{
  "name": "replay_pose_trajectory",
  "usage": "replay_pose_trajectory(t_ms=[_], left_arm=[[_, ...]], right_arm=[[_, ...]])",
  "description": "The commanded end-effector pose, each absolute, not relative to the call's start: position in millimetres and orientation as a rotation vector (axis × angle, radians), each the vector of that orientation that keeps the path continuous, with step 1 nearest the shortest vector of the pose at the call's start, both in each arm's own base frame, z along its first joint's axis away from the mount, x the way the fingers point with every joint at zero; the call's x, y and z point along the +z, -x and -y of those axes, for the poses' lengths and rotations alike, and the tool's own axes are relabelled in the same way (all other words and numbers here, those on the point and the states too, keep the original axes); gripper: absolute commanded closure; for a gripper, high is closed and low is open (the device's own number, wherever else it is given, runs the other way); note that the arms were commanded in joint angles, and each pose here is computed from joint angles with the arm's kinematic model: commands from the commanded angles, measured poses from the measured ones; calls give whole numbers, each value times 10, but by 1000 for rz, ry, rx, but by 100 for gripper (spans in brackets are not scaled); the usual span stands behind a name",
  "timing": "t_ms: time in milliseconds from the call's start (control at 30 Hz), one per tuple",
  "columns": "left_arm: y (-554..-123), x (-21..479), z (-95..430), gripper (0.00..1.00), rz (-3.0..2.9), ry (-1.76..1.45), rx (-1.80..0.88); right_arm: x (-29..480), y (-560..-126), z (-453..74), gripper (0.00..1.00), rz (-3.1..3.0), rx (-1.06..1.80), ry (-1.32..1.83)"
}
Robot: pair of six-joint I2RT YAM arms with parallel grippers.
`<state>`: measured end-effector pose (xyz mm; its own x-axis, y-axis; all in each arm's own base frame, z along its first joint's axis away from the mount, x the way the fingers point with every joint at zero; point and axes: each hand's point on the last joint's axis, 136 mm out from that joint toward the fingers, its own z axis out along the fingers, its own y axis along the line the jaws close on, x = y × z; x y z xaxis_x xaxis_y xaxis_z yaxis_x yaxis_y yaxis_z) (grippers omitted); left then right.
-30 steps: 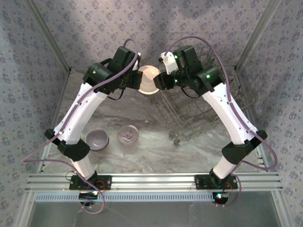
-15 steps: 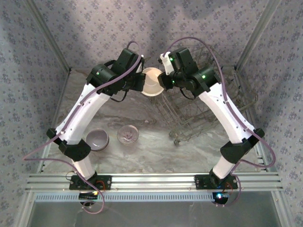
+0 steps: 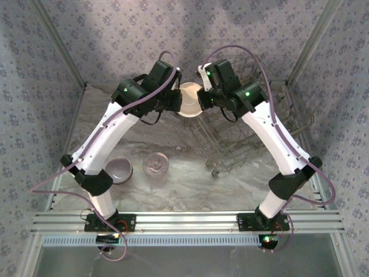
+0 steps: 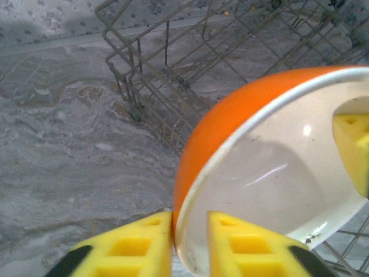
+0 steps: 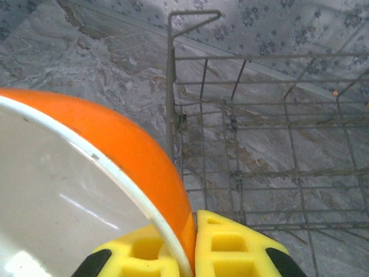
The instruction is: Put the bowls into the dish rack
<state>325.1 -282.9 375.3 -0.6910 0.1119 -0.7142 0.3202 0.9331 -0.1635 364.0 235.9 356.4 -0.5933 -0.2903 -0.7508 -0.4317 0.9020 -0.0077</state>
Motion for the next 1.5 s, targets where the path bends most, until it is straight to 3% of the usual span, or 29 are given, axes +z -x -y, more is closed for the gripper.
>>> replay_pose_trajectory(t_ms=[0, 167, 500, 767, 1167, 1467], left_arm=[[-3248, 4159, 2993, 50, -2185, -328, -484], [-3365, 4385, 2834, 37, -2091, -371, -489], [-3954, 4047, 2242, 34, -2133, -344, -650], [-4150, 3700, 2120, 32, -2175, -366, -733], [-4439, 3334, 2034, 32, -2214, -316, -759], [-4535, 3210, 1940, 31, -2235, -293, -743]], right_arm=[[3638, -3753, -2169, 100, -2234, 201, 407], [3676, -3989, -1795, 100, -2225, 52, 263], [4012, -4321, -378, 100, -2092, -459, -87], [3784, -4371, 572, 100, -2095, -801, -227], [3413, -4554, 1272, 100, -2086, -1053, -240], [3208, -4765, 1428, 100, -2061, -1182, -182]])
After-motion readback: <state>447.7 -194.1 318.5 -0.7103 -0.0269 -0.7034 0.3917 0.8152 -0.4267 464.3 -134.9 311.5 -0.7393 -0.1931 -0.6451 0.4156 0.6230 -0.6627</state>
